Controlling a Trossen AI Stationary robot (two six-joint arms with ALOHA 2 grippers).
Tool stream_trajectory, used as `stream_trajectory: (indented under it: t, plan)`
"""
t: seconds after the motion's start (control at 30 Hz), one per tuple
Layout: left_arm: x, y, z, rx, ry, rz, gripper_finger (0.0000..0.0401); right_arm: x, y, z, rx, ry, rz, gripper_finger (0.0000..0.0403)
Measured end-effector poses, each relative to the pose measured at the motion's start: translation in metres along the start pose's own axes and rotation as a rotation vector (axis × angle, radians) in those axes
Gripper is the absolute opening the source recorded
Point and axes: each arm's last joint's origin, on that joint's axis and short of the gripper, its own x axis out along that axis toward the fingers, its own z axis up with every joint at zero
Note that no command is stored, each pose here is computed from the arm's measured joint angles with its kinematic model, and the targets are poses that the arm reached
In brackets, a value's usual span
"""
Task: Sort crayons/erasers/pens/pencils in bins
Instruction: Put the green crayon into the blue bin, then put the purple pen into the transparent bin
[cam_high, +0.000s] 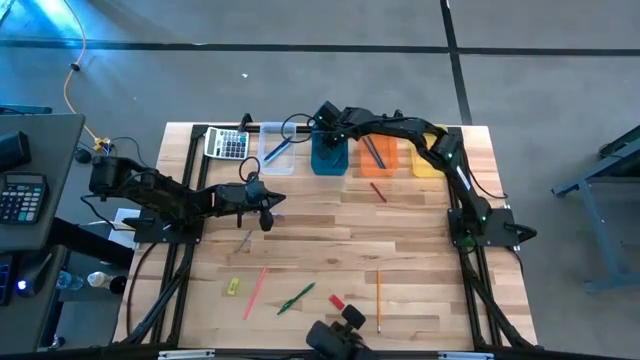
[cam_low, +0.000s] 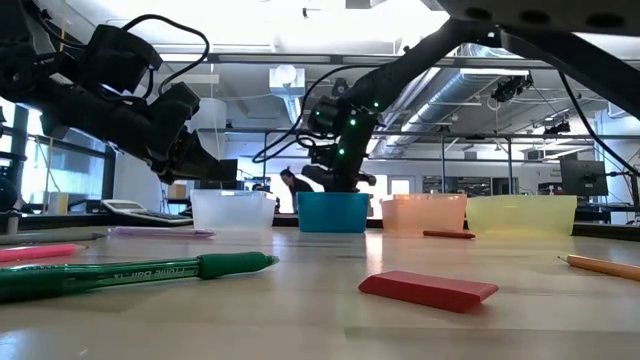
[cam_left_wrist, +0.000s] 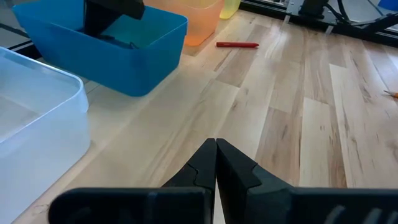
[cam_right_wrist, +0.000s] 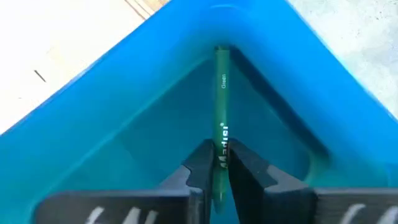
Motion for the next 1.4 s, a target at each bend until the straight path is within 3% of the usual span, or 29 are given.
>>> stream_trajectory:
  t: [0.2, 0.37, 0.53, 0.67, 0.77, 0.93, 1.1, 1.4]
  plan:
    - [0.0, 0.0, 0.0, 0.0, 0.0, 0.003, 0.0, -0.002, 0.0, 0.002, 0.006, -0.015, -0.004, 0.0109]
    - [0.0, 0.0, 0.0, 0.0, -0.001, 0.003, 0.0, -0.013, -0.001, 0.005, -0.06, -0.012, -0.022, 0.0127]
    - [0.0, 0.0, 0.0, 0.0, 0.0, 0.001, 0.0, -0.047, -0.004, 0.018, -0.132, -0.091, -0.109, 0.0102]
    - [0.0, 0.0, 0.0, 0.001, 0.001, -0.004, 0.0, -0.065, -0.003, 0.024, -0.143, -0.142, -0.107, 0.0052]
    - [0.0, -0.002, 0.0, 0.004, 0.003, -0.014, 0.0, -0.069, 0.004, 0.028, -0.164, -0.202, -0.101, 0.001]
    - [0.0, -0.002, -0.001, 0.005, 0.004, -0.015, 0.0, -0.061, 0.023, 0.025, -0.179, -0.298, -0.073, 0.0009]
    - [-0.001, -0.003, -0.001, 0.015, 0.008, -0.021, 0.0, -0.056, 0.038, 0.008, -0.152, -0.43, -0.028, 0.0003]
    - [-0.001, -0.005, -0.002, 0.032, 0.018, -0.056, 0.0, -0.095, 0.044, -0.051, -0.109, -0.658, 0.076, 0.0001]
